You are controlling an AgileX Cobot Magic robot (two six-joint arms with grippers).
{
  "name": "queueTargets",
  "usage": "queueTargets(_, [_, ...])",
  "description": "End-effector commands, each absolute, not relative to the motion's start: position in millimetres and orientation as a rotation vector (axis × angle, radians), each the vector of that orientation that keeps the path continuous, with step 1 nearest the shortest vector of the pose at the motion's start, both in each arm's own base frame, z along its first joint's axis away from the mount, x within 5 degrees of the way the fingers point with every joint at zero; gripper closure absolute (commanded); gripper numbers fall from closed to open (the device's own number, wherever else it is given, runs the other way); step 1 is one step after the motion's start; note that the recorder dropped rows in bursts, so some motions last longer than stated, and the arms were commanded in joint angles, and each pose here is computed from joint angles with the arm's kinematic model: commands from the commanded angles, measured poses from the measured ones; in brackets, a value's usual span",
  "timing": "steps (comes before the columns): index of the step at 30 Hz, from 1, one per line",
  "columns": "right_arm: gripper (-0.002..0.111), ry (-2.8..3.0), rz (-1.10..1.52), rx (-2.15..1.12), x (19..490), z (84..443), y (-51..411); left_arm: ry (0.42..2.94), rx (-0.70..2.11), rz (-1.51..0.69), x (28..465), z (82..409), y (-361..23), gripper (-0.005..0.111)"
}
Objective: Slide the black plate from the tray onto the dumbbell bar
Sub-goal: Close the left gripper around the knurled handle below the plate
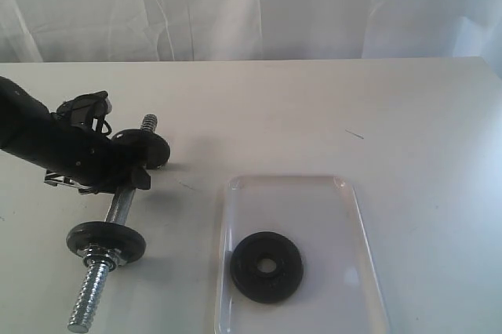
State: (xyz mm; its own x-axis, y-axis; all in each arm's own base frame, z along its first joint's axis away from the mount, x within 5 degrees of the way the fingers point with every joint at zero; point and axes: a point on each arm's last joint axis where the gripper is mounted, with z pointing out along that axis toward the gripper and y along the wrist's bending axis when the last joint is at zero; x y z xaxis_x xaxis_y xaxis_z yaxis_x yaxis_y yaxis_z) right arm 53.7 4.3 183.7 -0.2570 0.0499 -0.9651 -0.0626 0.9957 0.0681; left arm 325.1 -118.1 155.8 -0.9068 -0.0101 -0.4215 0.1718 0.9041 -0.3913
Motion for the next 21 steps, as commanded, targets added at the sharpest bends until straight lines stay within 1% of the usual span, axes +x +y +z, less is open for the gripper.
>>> queueTargets(1, [0.108,1.821,0.102,-0.011,53.5,182.9,4.1,2.651,0.133,-0.612,325.2,154.6,-121.0,0.059])
queueTargets(5, [0.108,1.821,0.102,-0.011,53.5,182.9,4.1,2.673,0.128,-0.612,325.8,147.1,-121.3,0.059])
queueTargets(18, [0.108,1.821,0.102,-0.011,53.5,182.9,4.1,2.653,0.117,-0.586,328.3,146.7,-120.0,0.059])
queueTargets(20, [0.108,1.821,0.102,-0.011,53.5,182.9,4.1,2.654,0.117,-0.587,328.2,146.7,-120.0,0.063])
queueTargets(21, [0.108,1.821,0.102,-0.011,53.5,182.9,4.1,2.654,0.117,-0.587,328.2,146.7,-120.0,0.07])
